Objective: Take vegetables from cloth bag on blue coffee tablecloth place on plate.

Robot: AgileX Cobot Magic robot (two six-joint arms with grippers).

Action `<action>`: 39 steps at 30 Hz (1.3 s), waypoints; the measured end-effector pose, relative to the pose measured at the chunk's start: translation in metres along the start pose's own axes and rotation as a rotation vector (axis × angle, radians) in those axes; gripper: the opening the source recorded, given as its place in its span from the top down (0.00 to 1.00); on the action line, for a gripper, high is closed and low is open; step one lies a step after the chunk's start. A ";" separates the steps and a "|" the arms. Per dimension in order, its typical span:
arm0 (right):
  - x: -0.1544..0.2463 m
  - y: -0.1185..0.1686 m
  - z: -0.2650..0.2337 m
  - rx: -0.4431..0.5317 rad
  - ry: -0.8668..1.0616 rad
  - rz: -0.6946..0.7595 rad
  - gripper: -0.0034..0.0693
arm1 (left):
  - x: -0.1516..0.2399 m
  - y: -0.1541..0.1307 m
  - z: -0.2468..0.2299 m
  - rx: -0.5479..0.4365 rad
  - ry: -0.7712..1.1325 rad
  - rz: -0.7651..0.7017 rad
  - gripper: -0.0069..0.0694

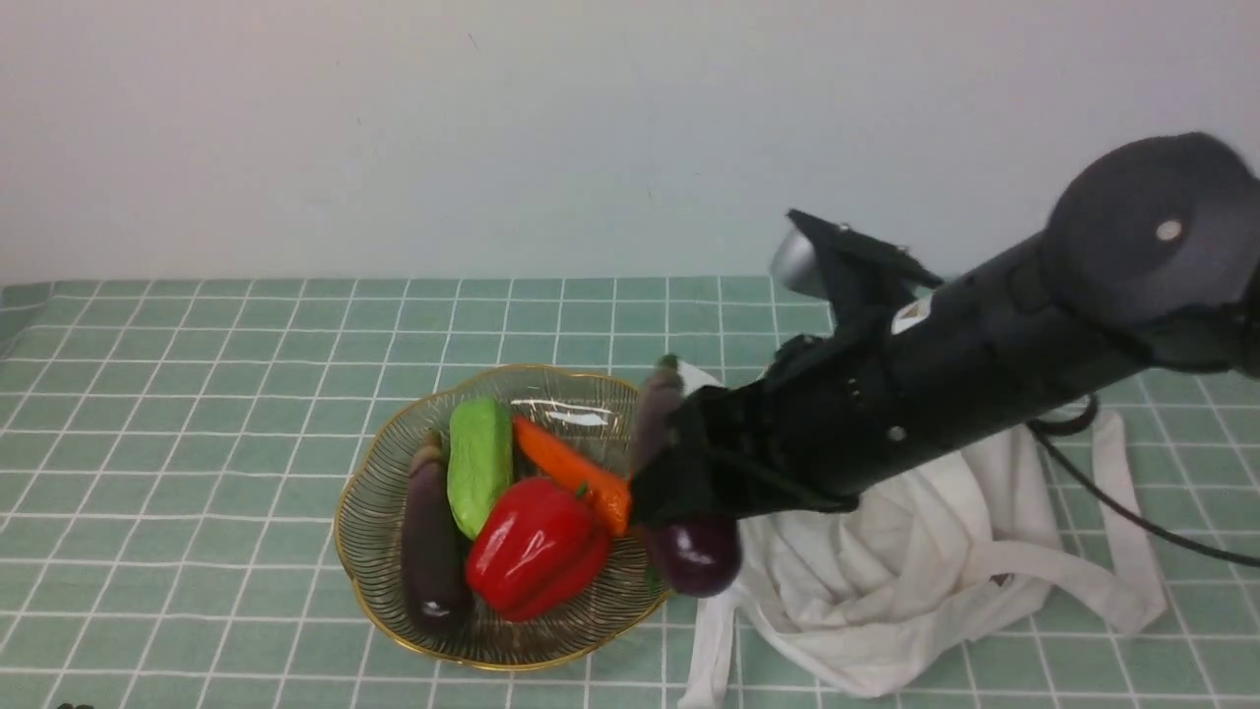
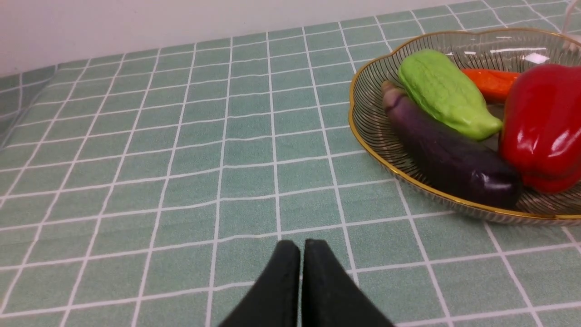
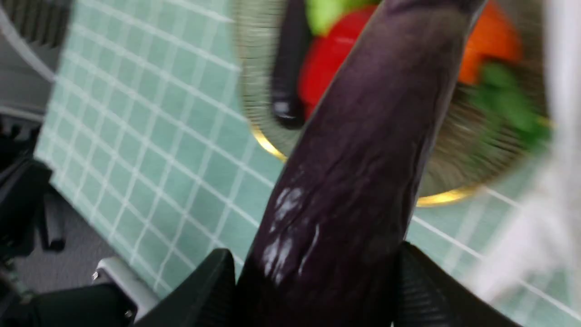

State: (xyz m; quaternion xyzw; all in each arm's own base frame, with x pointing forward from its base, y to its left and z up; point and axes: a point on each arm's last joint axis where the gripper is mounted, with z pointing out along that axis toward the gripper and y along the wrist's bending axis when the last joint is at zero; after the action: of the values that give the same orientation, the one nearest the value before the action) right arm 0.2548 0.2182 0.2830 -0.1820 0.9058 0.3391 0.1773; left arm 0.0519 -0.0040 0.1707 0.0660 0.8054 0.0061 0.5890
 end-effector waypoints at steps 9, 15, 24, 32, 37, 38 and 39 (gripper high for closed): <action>-0.047 0.019 0.075 -0.037 0.024 -0.189 0.40 | 0.000 0.000 0.000 0.000 0.000 0.000 0.92; -0.068 -0.002 0.105 0.067 0.118 -0.322 0.40 | 0.000 0.000 0.000 0.000 0.000 0.000 0.92; -0.075 -0.021 0.109 0.259 0.170 -0.466 0.40 | 0.000 0.000 0.000 0.000 0.000 0.000 0.92; -0.077 -0.027 0.107 0.337 0.168 -0.454 0.18 | 0.000 0.000 0.000 0.000 0.000 0.000 0.92; -0.077 -0.030 0.098 0.405 0.186 -0.432 0.10 | 0.000 0.000 0.000 0.000 0.000 0.000 0.92; -0.078 -0.027 0.091 0.420 0.185 -0.418 0.12 | 0.000 0.000 0.000 0.000 0.000 0.000 0.92; -0.079 -0.023 0.082 0.434 0.178 -0.403 0.16 | 0.000 0.000 0.000 0.000 0.000 0.000 0.92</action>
State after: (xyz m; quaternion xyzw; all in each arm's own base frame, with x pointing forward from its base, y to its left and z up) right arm 0.3506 0.2739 0.2478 -0.3447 0.9147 0.0788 0.1957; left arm 0.0519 -0.0040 0.1707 0.0660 0.8054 0.0061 0.5890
